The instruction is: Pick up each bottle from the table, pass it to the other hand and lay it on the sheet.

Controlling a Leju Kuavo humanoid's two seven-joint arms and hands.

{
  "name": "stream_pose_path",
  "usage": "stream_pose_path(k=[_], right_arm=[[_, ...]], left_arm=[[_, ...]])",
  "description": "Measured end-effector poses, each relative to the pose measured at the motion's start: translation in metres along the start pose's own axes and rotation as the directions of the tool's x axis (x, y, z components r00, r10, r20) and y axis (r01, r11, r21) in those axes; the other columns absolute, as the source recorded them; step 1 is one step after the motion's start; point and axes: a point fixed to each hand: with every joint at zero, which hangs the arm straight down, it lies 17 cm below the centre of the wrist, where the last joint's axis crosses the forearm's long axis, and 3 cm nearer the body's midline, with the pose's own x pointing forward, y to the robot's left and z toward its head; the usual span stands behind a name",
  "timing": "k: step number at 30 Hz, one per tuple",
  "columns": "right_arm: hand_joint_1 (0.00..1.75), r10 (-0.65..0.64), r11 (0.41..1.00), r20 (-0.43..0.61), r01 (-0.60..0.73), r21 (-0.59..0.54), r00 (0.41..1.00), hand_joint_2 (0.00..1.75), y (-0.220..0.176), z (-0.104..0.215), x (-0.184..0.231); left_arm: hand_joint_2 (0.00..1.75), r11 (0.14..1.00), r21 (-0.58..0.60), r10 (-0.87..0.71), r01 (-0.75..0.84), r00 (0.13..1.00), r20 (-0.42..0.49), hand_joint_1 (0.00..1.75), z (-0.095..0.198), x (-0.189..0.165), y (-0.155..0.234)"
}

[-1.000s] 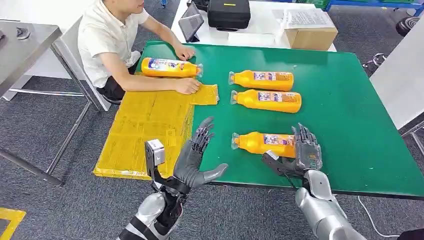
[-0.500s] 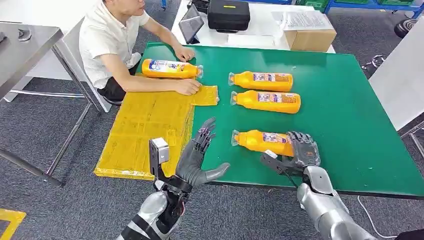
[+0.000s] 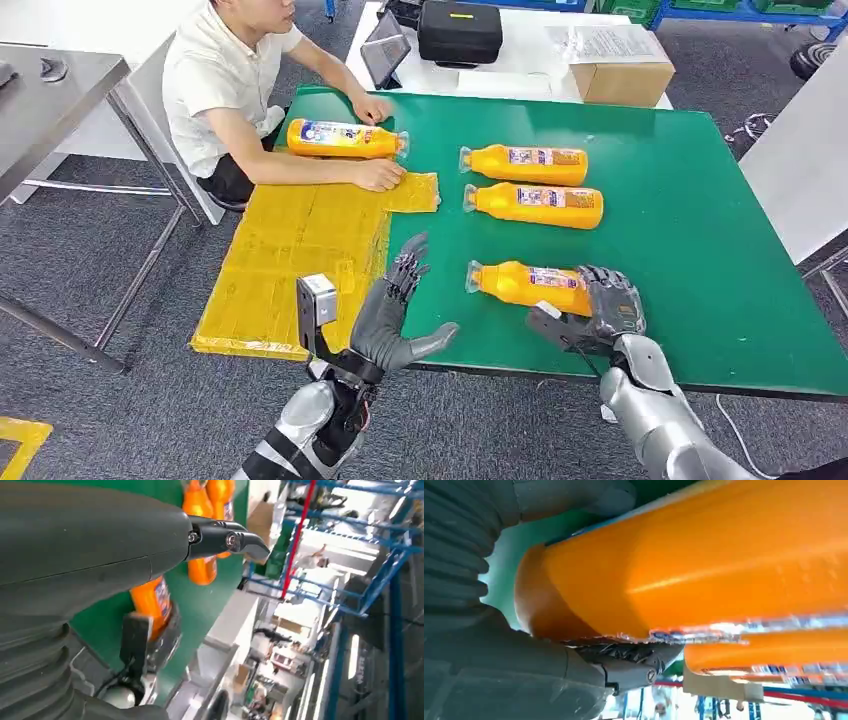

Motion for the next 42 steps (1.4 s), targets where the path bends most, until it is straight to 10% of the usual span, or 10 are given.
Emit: stream_pose_path(k=[9,19,31,42], right_arm=[[1.75,-0.466,0.854,0.114,0.48,-0.198,0.877,1.75,-0.029,0.016,0.061],[1.75,-0.579,0.704,0.257,0.633,-0.323,0.774,1.75,-0.073,0.053,0.115],[1.66,-0.6,0.636,0.342,0.691,-0.343,0.723,1.75,-0.099,0.065,0.147],[1.64,-0.51,0.737,0.592,0.672,-0.073,0.624,1.75,-0.083,0.085,0.299]], left_arm=[[1.75,0.915,0.174,-0.4,0.365,0.882,0.249,0.0,0.033,0.029,0.025],[1.75,0.841,0.307,-0.535,0.446,0.772,0.343,0.0,0.072,0.064,0.03],[1.75,0.98,0.2,-0.037,0.002,0.985,0.168,0.0,0.067,0.029,0.044],[1.75,0.974,0.09,0.206,-0.207,0.978,0.025,0.0,0.064,-0.006,0.033]])
